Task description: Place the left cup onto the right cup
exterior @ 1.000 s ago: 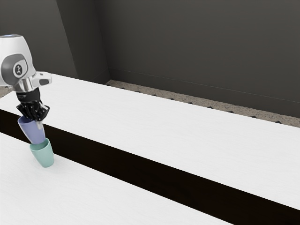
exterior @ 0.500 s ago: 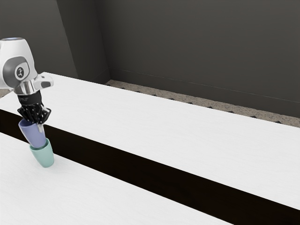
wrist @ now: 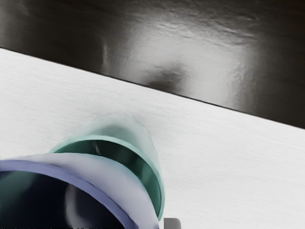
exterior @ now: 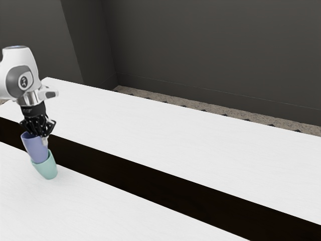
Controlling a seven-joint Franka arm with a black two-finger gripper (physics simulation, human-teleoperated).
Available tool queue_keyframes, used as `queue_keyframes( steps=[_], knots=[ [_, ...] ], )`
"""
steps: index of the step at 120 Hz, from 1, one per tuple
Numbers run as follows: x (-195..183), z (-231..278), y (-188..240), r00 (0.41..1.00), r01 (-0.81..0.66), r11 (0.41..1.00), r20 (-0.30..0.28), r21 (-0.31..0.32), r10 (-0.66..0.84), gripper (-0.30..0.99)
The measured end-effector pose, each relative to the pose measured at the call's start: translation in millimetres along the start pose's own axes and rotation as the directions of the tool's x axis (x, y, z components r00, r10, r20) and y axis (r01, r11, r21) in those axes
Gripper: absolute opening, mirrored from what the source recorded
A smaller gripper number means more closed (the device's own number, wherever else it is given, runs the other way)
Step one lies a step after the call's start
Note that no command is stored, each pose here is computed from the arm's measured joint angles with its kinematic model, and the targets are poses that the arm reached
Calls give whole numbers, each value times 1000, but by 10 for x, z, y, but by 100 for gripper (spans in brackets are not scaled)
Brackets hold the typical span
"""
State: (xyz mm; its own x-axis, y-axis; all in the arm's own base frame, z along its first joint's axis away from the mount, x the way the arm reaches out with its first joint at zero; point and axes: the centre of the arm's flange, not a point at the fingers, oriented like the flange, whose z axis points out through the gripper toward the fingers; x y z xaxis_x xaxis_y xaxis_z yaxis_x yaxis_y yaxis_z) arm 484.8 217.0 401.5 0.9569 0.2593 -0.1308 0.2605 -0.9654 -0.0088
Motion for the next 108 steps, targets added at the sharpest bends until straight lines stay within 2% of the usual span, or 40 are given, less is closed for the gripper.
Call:
queue_keyframes(
  steps=[93,108],
  knots=[
    [109,61,53,999,-2,1000,-43,10,3,-9],
    [110,51,43,999,2,1000,-50,1,-2,19]
  ],
)
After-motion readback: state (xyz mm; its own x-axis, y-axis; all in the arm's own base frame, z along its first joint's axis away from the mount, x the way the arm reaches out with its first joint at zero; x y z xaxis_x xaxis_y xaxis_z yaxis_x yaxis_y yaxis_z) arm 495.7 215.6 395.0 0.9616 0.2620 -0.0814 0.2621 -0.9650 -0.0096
